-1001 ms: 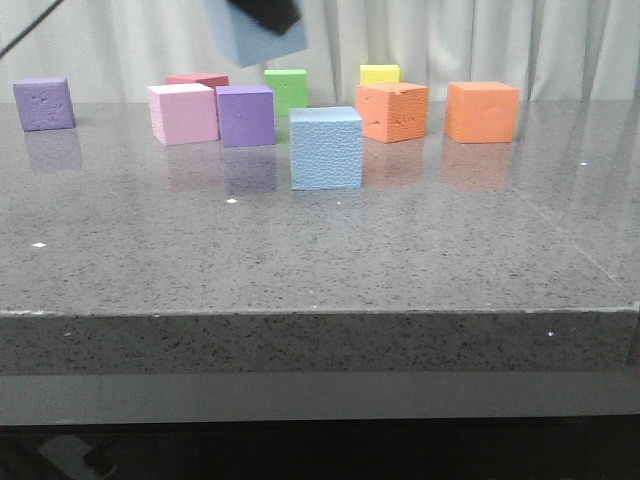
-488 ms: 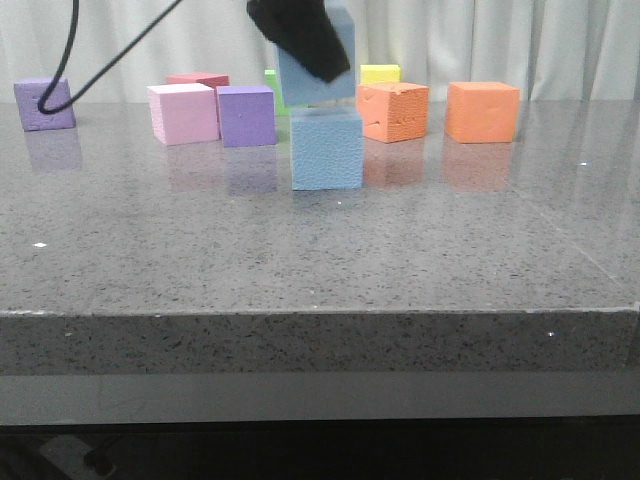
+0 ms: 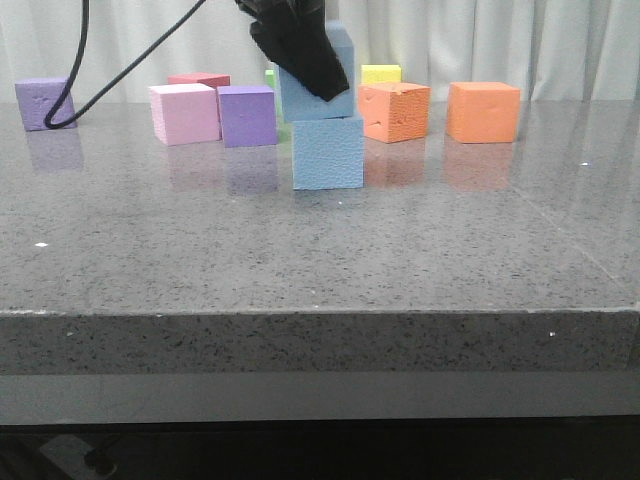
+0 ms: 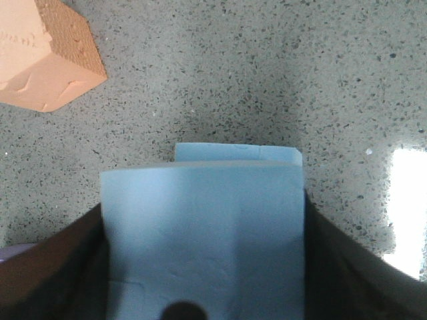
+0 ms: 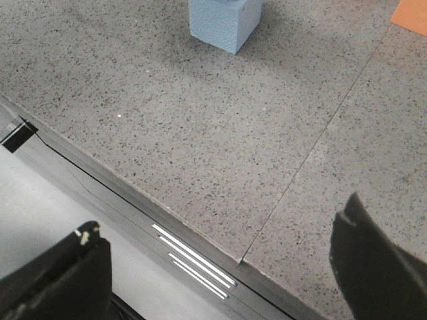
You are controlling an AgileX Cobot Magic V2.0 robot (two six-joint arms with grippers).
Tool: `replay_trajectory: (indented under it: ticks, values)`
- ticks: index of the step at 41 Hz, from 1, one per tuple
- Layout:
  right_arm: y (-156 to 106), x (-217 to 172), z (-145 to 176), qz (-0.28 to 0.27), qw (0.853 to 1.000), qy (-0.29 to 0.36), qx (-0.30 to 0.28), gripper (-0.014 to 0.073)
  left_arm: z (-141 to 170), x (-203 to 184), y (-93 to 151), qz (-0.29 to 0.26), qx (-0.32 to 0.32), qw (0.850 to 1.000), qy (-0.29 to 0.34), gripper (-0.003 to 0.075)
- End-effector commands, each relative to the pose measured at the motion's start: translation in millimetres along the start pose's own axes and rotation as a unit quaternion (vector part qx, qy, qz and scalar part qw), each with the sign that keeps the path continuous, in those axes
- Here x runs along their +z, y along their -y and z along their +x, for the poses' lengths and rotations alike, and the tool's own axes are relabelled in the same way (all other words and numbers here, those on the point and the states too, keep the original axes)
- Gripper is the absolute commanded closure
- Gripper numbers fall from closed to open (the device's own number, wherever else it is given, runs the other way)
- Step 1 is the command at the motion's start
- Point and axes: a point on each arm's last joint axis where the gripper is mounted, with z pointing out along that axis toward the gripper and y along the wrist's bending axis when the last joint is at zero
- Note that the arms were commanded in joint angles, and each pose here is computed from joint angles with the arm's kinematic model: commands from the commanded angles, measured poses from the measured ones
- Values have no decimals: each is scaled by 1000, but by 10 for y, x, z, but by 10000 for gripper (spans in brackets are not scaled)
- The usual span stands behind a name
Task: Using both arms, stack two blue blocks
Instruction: 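Lower the cube onto the blue cube, open the left gripper, withdraw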
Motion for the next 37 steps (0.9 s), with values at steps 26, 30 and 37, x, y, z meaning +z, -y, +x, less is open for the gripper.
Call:
replay_trajectory:
  ticks: [26,30,37]
  values:
    - [6,-60,-106,4,999,42,0,-69,-274,-371,-10,-53,52,996,54,352]
    - [6,-60,-106,4,999,42,0,-69,-274,-371,-10,-53,52,996,54,352]
    - [6,-60,-106,4,999,42,0,-69,-276,-372,-14,-55,52,996,56,334]
